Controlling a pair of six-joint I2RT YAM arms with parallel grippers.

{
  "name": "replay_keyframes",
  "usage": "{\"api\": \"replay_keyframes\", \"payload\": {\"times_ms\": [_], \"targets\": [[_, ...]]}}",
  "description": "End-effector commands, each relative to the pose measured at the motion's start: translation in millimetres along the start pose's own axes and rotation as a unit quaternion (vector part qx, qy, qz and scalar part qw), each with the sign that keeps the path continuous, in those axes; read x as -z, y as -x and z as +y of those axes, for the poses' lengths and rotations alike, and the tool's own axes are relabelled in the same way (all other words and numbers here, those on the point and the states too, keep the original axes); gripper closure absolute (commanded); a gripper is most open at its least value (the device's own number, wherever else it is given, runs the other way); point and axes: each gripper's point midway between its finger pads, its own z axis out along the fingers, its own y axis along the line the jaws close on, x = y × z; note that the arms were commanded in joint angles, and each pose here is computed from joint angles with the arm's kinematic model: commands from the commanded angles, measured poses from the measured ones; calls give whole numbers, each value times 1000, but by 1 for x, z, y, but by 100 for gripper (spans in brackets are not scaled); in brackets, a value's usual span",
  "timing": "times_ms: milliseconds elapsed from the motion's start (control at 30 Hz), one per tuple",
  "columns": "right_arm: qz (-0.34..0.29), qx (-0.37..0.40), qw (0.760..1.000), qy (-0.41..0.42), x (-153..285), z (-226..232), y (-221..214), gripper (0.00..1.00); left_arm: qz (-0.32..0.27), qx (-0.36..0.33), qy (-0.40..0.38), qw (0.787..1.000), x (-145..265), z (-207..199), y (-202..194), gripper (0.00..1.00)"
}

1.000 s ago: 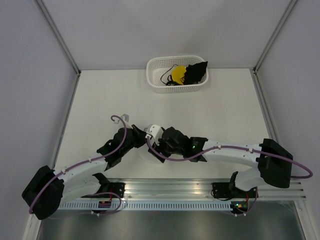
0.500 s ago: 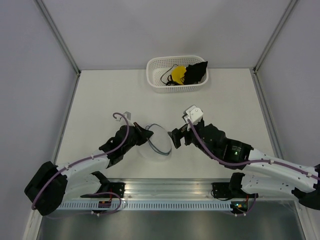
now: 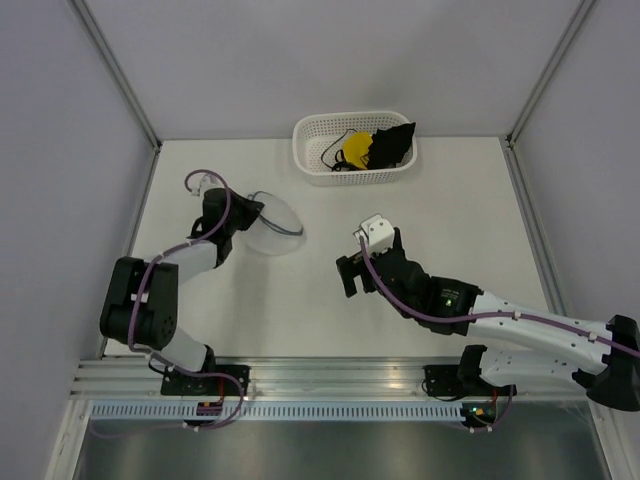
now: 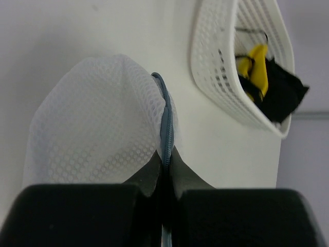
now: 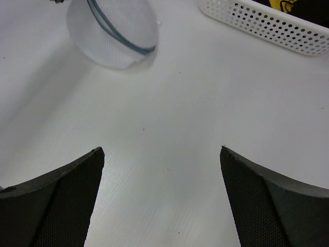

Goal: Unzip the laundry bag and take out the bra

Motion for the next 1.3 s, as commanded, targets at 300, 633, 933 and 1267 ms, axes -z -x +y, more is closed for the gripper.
{"api": "replay_keyframes", "payload": {"times_ms": [300,633,933,1267], "targets": [[-5,-46,999,11,5,1,-12,2,-153,104,103,977,-73,109,194,98],[17,-39,999,7,1,0,-26,2,-247,207,125,938,-93,186,295,98],[52,-27,998,-3,-12,-1,-41,2,-263,284,36,922,-128,191,342,98],[76,-25,997,-4,-27,1,-54,2,-283,305,-102,904,-136,161,368,92]]}}
